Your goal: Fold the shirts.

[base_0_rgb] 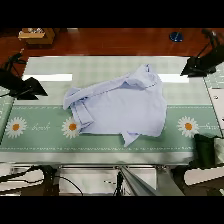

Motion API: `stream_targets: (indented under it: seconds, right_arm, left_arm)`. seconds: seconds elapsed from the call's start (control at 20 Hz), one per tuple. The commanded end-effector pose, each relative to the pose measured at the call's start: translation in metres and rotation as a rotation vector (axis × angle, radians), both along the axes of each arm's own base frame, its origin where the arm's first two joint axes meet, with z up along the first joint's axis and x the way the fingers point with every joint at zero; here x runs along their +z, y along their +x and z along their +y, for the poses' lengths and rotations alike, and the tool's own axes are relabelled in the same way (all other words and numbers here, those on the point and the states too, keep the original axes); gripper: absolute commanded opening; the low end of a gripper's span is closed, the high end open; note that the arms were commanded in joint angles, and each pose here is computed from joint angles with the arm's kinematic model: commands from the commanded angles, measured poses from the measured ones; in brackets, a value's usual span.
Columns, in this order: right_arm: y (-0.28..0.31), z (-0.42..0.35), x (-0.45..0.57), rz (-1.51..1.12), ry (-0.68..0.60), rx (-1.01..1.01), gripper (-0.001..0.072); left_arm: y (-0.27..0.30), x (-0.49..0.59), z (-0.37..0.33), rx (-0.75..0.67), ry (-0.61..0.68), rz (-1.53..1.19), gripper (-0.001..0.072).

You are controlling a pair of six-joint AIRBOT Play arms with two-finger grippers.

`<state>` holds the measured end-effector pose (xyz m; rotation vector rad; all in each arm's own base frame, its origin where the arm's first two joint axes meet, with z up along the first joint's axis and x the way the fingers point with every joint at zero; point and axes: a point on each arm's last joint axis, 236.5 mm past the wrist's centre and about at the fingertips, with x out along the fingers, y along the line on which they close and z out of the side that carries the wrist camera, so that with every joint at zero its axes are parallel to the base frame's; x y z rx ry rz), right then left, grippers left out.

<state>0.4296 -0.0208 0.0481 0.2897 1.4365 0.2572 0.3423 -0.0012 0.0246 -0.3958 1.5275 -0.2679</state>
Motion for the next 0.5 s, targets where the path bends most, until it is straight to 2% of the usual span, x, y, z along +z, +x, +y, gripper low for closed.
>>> stream_targets:
  seconds: [0.0,0.45]
  right_arm:
    - [-0.046,0.017,-0.033,0.124,0.142,0.010,0.0448]
    - [-0.114,0.037,-0.089,0.137,0.139,-0.018,0.0448]
  left_arm:
    - [-0.036,-0.021,-0.046,-0.079,-0.108,0.110,0.0641]
    - [-0.042,-0.062,-0.150,-0.289,-0.088,0.027,0.0640]
